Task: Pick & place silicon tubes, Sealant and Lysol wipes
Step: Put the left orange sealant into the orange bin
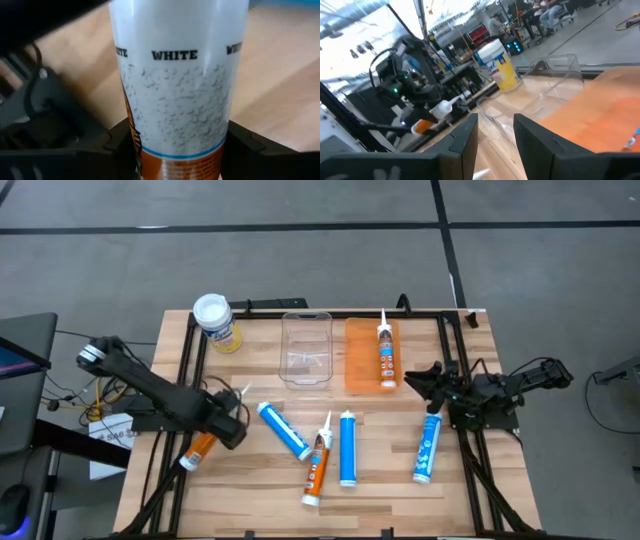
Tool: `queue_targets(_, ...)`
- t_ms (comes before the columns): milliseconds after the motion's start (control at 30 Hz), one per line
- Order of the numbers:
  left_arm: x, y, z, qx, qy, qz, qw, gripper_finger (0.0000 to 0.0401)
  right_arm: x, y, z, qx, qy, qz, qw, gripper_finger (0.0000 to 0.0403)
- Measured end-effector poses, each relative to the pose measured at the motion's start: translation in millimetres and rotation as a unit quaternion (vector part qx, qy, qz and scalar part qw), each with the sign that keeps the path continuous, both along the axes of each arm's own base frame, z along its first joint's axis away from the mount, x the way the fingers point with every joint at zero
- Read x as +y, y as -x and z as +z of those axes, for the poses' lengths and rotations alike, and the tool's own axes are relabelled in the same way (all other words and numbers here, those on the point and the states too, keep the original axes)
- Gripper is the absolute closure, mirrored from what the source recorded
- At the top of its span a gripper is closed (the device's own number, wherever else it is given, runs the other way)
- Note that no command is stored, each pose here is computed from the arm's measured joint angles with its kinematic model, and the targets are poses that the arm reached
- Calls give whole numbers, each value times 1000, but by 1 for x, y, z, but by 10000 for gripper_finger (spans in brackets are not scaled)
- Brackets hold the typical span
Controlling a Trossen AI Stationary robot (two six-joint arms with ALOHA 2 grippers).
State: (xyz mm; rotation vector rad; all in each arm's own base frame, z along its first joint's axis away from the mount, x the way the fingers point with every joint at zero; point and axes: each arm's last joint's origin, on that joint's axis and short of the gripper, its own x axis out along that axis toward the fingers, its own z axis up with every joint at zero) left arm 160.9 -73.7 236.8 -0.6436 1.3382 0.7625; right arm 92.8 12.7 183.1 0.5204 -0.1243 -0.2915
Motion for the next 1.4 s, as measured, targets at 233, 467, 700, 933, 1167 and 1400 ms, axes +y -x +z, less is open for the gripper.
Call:
queue_targets(233, 19, 4, 82, -260, -76, 44, 962, 208, 0, 1, 10, -54, -23, 1, 998, 285)
queue_targets(467, 38, -14, 123, -400, -179, 17, 899, 208, 2, 2, 18, -98, -32, 43, 994, 285)
queue_targets(700, 58, -59, 140, -477, -244, -22, 844, 208, 4, -6, 23, -105, -4, 41, 994, 283)
queue_targets(933, 85, -105, 139, -535, -241, -53, 808, 208, 11, -26, 44, -66, 24, 34, 997, 249)
queue_targets(1167, 106, -137, 128, -578, -208, -85, 785, 208, 18, -64, 94, -19, 108, 12, 994, 194)
queue_targets(1400, 110, -145, 136, -625, -217, -125, 740, 208, 12, -111, 117, 50, 136, 9, 989, 155)
